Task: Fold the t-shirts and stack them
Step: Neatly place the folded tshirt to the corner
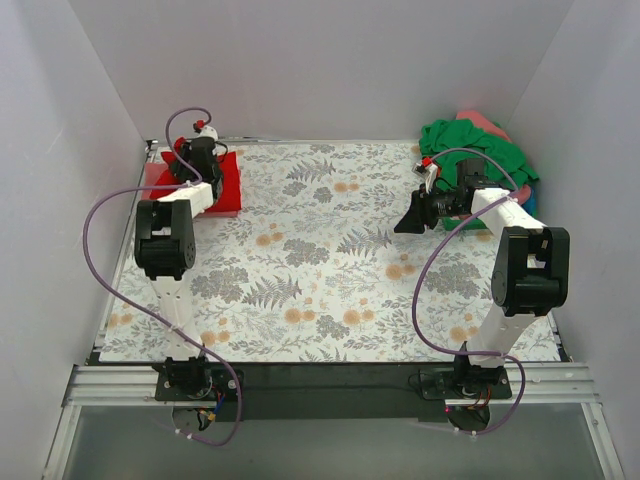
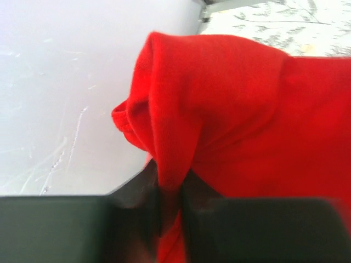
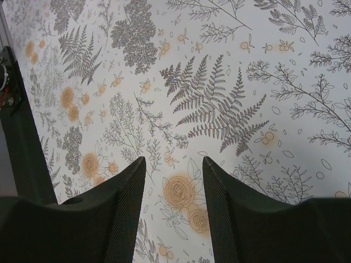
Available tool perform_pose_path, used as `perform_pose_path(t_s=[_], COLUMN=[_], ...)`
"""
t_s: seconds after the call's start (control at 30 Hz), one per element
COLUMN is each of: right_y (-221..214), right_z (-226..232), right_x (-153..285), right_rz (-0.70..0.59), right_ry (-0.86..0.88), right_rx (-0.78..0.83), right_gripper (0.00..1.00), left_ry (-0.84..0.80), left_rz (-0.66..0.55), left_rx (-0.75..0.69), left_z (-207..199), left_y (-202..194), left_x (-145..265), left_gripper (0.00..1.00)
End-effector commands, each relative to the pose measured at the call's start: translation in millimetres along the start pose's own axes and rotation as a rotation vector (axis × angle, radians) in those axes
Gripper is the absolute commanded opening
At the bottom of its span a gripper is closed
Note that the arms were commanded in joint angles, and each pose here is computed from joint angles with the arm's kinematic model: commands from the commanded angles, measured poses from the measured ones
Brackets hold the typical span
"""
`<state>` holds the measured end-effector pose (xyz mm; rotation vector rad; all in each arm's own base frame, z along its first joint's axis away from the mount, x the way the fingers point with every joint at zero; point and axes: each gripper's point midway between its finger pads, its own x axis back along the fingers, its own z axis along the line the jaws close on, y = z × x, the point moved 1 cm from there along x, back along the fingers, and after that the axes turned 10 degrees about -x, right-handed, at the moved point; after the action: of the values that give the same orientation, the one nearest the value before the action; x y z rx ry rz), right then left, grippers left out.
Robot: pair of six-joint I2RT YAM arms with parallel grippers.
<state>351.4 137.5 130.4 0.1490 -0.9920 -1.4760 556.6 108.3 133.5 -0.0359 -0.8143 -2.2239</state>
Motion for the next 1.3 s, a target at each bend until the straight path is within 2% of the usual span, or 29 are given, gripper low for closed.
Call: perform_pose_path(t_s=[0.0,0.03,0.1,0.13,0.27,0.47,0.53,0.57,0.6,0.63,0.67,0.7,0.73,0.83,1.0,1.1,1.17,1.2,1.23,1.27], right_y=[-1,-1,-1,-1,-1,-1,-1,-1,-1,0,1,1,2,8,15,20,37,41,43,56], right_z=[3,4,5,6,7,6,6,6,5,6,4,5,6,5,5,5,8,9,10,11], right_x=[0,0,0,0,0,1,2,3,4,5,7,7,9,17,40,66,94,102,123,135], right_rz=[-0.008,-0.007,-0.009,-0.009,-0.010,-0.005,-0.003,-0.001,0.001,0.001,0.004,0.008,0.006,0.003,0.006,-0.002,-0.061,-0.089,-0.127,-0.212], right_ry=[0.028,0.029,0.033,0.035,0.038,0.032,0.028,0.023,0.015,0.009,-0.008,-0.017,-0.027,-0.083,-0.240,-0.403,-0.568,-0.624,-0.748,-0.812], right_rx=[0.010,0.010,0.011,0.011,0.014,0.026,0.034,0.041,0.048,0.057,0.065,0.079,0.091,0.139,0.249,0.331,0.384,0.390,0.389,0.388], right_gripper=[0.53,0.53,0.53,0.53,0.53,0.53,0.53,0.53,0.53,0.53,0.53,0.53,0.53,0.53,0.56,0.59,0.63,0.68,0.80,0.87], left_ry=[0.221,0.333,0.358,0.373,0.425,0.311,0.091,-0.135,-0.280,-0.394,-0.493,-0.547,-0.671,-0.817,-0.989,-1.052,-1.083,-1.090,-1.091,-1.088], left_rz=[-0.008,-0.016,-0.012,0.012,-0.028,-0.070,-0.025,-0.142,-0.138,-0.144,-0.189,-0.255,-0.261,-0.287,-0.268,-0.273,-0.289,-0.293,-0.294,-0.309], left_rx=[0.125,0.196,0.227,0.281,0.430,0.597,0.659,0.717,0.708,0.689,0.698,0.727,0.741,0.777,0.766,0.789,0.801,0.800,0.801,0.808], left_z=[38,58,67,72,114,158,129,129,112,94,91,107,92,97,82,76,76,74,73,77], left_y=[1,0,7,8,35,53,43,70,66,57,60,65,60,55,44,41,40,37,35,34], left_x=[-10,-9,-9,-8,7,54,71,102,123,140,163,191,214,261,296,309,318,320,322,327], left_gripper=[0.29,0.49,0.85,0.85,0.86,0.88,0.88,0.88,0.88,0.87,0.87,0.87,0.88,0.89,0.90,0.90,0.90,0.90,0.90,0.90])
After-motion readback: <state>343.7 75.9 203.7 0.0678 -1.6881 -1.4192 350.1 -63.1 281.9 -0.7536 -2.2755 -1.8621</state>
